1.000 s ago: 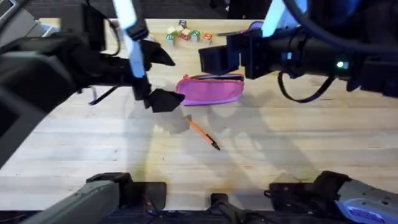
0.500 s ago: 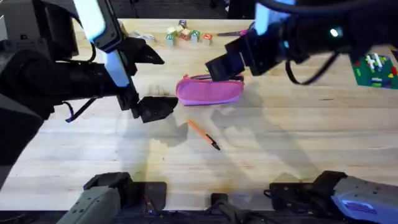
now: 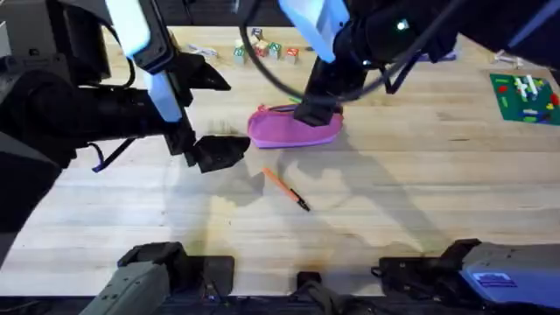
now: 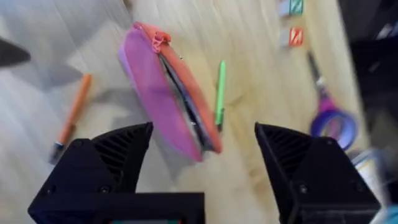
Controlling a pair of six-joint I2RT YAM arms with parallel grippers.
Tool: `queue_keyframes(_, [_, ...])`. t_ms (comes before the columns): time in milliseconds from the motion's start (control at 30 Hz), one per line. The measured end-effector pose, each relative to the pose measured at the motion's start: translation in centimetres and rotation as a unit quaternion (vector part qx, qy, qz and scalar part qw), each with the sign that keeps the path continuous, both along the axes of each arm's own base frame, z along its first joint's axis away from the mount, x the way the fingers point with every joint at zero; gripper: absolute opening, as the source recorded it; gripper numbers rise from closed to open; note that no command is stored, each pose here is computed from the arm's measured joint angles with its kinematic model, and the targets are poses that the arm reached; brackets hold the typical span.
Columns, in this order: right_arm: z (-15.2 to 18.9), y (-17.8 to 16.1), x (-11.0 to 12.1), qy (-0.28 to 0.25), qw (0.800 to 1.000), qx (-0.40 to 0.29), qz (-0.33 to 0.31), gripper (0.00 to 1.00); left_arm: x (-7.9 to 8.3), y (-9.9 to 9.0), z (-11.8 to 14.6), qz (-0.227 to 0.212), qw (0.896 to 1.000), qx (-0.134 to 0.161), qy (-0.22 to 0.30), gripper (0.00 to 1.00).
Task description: Unzip the bag, pick up the pens from the table one at a time and place them inside, then zip the bag closed.
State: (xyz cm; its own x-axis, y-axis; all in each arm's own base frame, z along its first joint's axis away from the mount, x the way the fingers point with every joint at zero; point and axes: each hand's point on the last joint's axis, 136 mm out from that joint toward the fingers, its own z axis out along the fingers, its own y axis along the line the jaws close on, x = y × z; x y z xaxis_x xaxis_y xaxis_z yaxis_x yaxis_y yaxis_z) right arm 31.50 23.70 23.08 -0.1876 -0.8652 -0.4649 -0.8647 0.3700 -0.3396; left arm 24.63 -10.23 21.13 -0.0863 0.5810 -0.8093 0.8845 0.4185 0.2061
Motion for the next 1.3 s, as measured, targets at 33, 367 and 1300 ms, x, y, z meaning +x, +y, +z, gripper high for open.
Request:
queue_keyframes(33, [0.0, 0.0, 0.1, -0.01, 1.0, -0.013, 0.021, 0.997, 0.0, 0.0, 0.0, 0.0, 1.0, 0.0, 0.0, 0.993])
queue_keyframes(367, [-0.5, 0.5, -0.2, -0.044, 0.988, -0.07, 0.127, 0.998, 0.0, 0.0, 0.0, 0.0, 1.0, 0.0, 0.0, 0.994])
queue_keyframes(1300, [-0.8, 1.8, -2.0, -0.011, 0.985, -0.035, 0.168, 0.031, 0.0, 0.0, 0.0, 0.0, 1.0, 0.0, 0.0, 0.993])
